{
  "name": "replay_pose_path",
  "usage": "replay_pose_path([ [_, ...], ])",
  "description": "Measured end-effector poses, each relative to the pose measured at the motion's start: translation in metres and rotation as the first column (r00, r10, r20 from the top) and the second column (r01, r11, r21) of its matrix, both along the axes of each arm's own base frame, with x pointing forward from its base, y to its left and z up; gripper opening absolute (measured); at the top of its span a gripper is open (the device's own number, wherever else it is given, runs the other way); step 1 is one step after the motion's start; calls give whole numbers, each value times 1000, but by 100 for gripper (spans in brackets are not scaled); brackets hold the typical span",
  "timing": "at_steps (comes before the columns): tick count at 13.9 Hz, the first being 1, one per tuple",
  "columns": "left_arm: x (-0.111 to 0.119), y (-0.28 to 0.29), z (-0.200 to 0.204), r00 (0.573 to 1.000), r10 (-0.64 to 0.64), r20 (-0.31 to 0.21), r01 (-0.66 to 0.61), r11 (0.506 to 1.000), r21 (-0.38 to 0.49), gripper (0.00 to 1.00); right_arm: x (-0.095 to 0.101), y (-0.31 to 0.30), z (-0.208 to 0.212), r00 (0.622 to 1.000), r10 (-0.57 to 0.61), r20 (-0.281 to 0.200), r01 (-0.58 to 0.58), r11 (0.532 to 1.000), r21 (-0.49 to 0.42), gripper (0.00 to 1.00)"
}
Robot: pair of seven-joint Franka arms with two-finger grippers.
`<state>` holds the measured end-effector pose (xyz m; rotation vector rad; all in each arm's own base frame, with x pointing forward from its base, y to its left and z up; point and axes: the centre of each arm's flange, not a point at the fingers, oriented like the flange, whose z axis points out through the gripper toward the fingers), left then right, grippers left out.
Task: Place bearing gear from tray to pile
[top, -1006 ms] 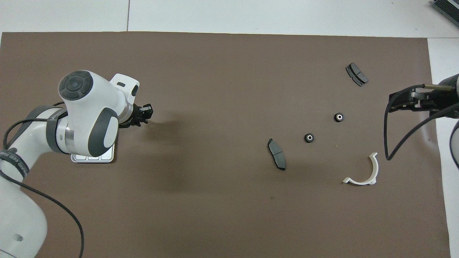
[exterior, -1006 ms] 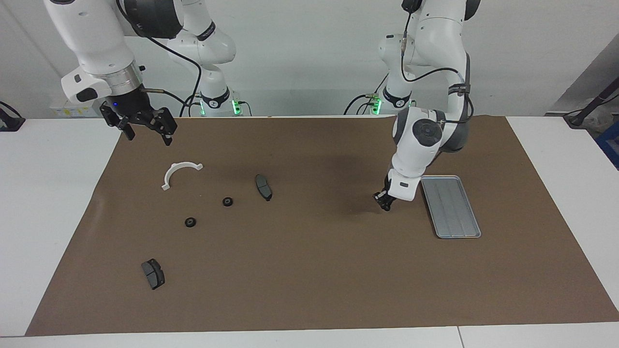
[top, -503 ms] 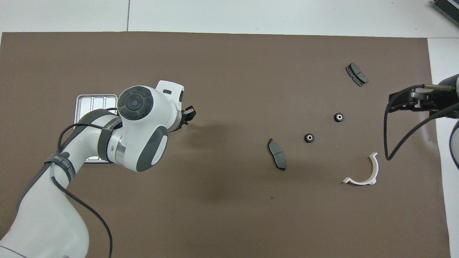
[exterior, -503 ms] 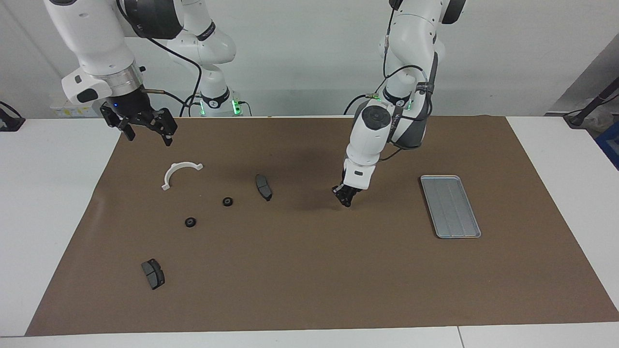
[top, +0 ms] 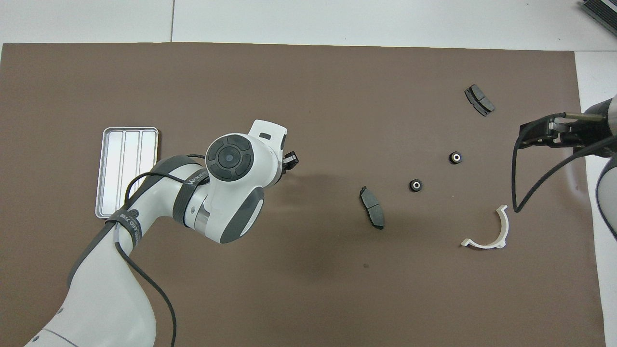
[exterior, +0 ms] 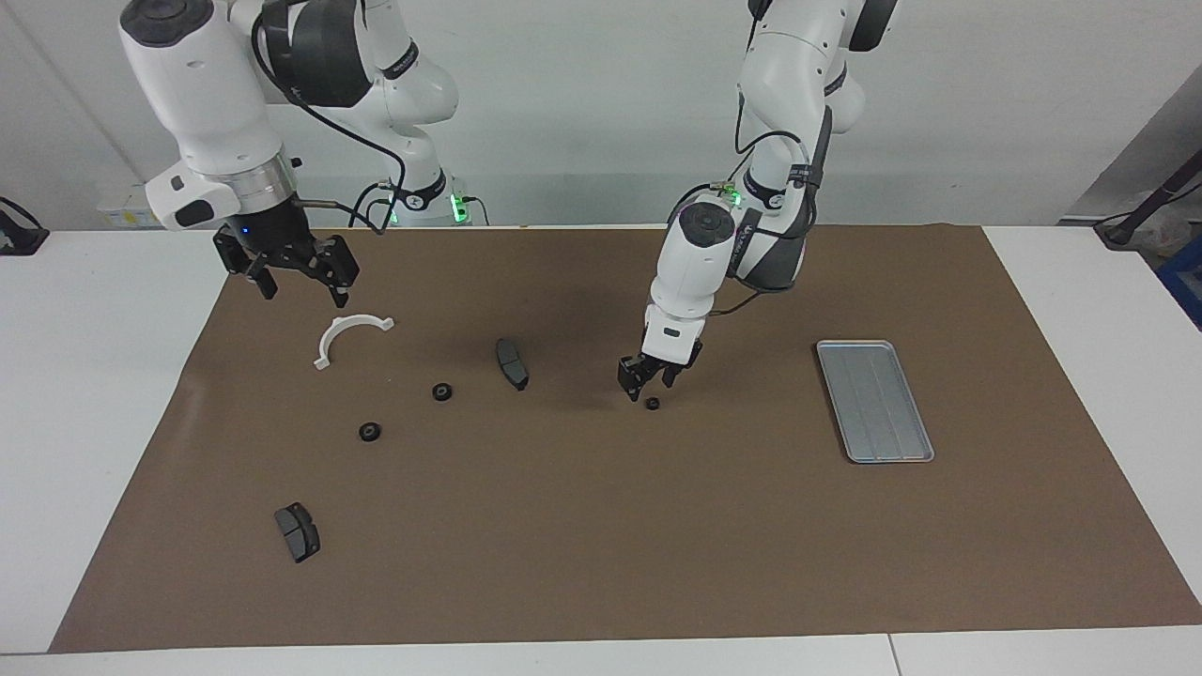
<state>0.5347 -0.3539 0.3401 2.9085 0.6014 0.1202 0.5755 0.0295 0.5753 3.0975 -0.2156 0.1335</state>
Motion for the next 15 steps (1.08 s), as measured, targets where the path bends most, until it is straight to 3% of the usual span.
replay_pose_path([
  [2,5,7,1,1000,14,3,-14,1000,1,100,9,20,-18,1000,21,5,-21,1000,2,100],
  [7,53,96,28,998,69,-1,-69,997,27,100,36,92,-73,999,-14,35,13,1000,25,100],
  [11,61,192,77,995,-80,-54,84,993,88,100,51,169,-112,999,-21,32,20,999,40,100],
  [15,62,280,101,965,-250,-84,258,960,108,100,69,238,-139,999,-28,33,26,998,55,100],
])
